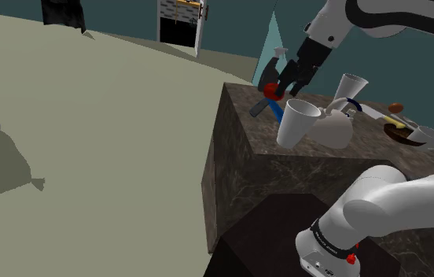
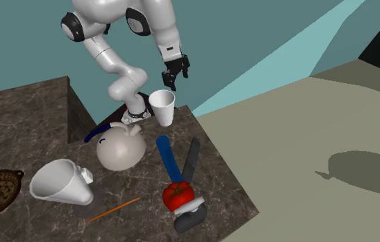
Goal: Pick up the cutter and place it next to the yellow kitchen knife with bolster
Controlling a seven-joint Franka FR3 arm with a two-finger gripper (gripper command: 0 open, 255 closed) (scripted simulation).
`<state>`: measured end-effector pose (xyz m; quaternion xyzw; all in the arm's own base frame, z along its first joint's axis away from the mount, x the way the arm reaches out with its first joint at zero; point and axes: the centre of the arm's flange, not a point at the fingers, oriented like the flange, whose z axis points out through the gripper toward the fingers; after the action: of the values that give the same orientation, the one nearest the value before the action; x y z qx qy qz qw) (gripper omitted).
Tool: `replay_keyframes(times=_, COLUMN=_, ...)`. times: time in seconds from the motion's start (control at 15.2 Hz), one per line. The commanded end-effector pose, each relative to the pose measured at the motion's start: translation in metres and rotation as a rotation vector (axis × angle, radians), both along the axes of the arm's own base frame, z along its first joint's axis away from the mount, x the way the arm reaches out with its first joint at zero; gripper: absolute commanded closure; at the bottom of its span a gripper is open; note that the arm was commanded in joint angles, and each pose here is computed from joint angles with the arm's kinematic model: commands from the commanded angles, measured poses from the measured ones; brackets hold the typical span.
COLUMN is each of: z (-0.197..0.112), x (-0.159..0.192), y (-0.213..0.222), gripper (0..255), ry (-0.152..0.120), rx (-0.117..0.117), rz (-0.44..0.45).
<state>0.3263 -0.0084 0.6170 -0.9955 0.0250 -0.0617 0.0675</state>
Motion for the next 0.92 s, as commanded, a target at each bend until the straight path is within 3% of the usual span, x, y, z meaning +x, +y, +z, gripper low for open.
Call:
replay_keyframes(times=0.0, z=0.000, x=0.000, y=0.000, gripper=0, ry=0.000, rx=0.000, rz=0.000)
replay_keyframes(times=0.86, z=-0.079, x=0.087, y=-0.117, gripper=0, ry=0.092, rx=-0.051, rz=-0.287)
